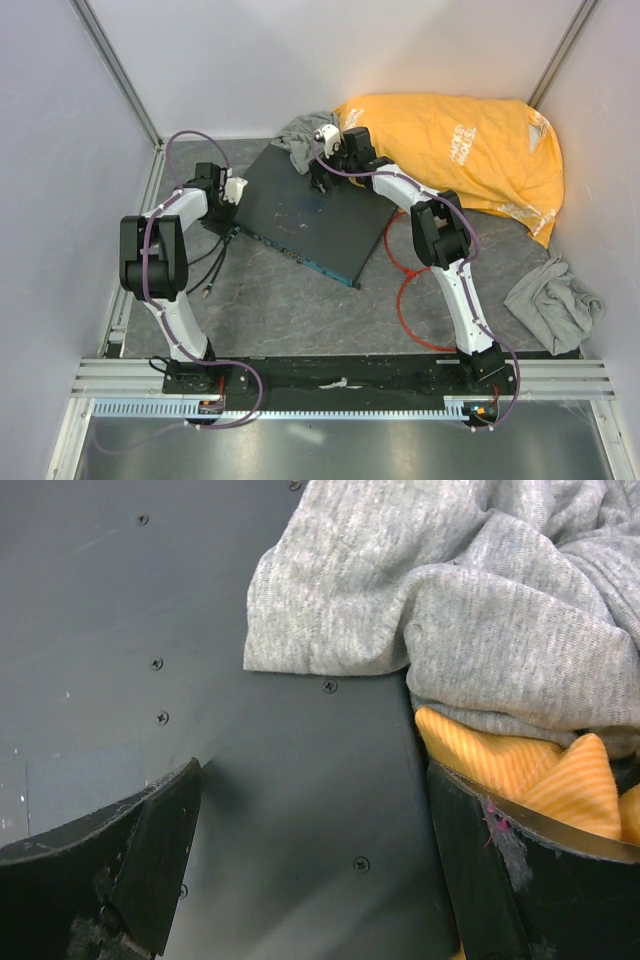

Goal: Insert the plug into the switch port
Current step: Insert the connector into the switch port.

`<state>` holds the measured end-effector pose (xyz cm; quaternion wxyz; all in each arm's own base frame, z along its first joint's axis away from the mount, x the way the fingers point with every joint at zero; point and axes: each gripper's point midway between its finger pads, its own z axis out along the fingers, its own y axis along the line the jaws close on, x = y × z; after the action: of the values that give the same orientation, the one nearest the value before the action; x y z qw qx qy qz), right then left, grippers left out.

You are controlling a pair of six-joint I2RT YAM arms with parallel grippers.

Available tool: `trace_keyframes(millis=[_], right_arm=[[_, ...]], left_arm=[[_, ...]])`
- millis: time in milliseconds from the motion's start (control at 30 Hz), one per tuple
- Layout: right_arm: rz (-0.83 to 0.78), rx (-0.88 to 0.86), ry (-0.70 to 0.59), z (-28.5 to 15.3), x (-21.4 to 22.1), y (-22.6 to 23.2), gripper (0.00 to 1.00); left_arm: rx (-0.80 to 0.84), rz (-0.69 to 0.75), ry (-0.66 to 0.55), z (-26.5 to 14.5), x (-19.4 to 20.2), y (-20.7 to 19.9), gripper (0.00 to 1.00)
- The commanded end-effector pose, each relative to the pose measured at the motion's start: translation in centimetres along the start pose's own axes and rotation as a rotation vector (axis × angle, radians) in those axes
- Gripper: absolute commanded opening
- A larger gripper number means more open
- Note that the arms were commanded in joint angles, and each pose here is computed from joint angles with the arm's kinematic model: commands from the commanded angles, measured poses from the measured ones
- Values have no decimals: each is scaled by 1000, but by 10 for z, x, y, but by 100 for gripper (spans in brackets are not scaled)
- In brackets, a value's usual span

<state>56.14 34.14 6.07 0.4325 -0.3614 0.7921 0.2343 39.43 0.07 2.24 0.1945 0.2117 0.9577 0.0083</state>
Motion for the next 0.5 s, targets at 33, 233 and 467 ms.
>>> trace_keyframes(millis=[33, 233, 467], right_arm=[[56, -200, 398, -17, 123, 63, 98], [34, -192, 425, -23, 133, 60, 98], [21, -195, 428, -25, 136, 60, 98]], left_arm=[[27, 112, -555, -37, -151, -6, 2], [-11, 89, -622, -46, -152, 19, 2], [140, 68, -668, -45, -162, -4, 2]])
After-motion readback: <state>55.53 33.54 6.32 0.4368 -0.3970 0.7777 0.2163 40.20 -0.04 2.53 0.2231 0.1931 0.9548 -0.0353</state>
